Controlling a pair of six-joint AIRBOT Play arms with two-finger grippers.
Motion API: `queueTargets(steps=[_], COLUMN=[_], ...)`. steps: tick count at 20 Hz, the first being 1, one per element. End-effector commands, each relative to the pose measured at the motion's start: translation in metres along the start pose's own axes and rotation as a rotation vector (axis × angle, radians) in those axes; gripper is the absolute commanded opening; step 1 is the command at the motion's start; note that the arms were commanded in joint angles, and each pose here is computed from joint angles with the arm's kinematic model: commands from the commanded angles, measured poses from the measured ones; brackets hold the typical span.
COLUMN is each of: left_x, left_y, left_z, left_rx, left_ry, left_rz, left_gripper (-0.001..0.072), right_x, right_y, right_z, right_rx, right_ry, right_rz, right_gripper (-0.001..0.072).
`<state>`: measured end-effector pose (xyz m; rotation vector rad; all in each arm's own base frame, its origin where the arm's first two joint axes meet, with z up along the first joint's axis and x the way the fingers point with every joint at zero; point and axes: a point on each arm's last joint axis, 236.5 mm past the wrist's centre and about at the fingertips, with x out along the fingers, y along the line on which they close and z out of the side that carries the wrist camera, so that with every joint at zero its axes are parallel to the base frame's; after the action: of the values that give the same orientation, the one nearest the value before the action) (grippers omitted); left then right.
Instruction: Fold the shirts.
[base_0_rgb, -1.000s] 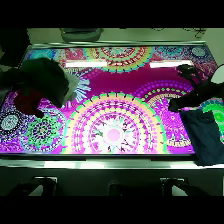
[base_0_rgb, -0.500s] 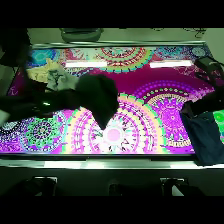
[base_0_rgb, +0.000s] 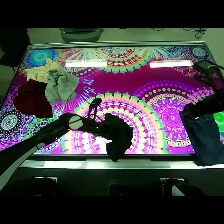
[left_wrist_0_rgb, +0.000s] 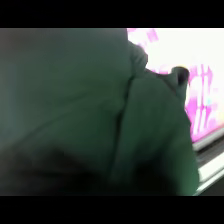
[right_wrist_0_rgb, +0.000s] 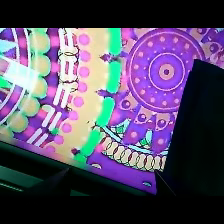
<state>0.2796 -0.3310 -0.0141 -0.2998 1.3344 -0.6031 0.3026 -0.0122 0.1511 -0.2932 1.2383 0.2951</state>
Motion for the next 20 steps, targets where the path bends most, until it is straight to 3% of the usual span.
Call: queueTargets(steps=[1,5,8,14,20], left_x=[-0.025,-0.095,-0.094,-0.021,0.017], left_y=[0.018,0.074,0.120,0.109,0.107], left_z=[0.022,0.032,0.001,-0.017,0.008], left_rx=[0.003,0.034,-0.052,-0.349,-0.494], left_ry=[0.037,0.027,0.082,0.022,-0.083], left_rz=[0.012,0.111,0.158,-0.047,-0.090], left_gripper=[0.0720,0.0718,0.0715,0.0718,0.0716], right_x=[0.026,0.063,0.095,0.136,0.143], right_y=[0.023,0.085,0.125,0.141,0.135], right_z=[0.015,0.014,-0.021,-0.054,-0.045], right_rx=[-0.007,-0.046,-0.022,0.062,0.057], right_ry=[0.013,0.006,0.089,0.158,0.110], right_rz=[0.153,0.452,0.638,0.675,0.640], right_gripper=[0.0607,0.0609,0.0610,0.0609,0.0609])
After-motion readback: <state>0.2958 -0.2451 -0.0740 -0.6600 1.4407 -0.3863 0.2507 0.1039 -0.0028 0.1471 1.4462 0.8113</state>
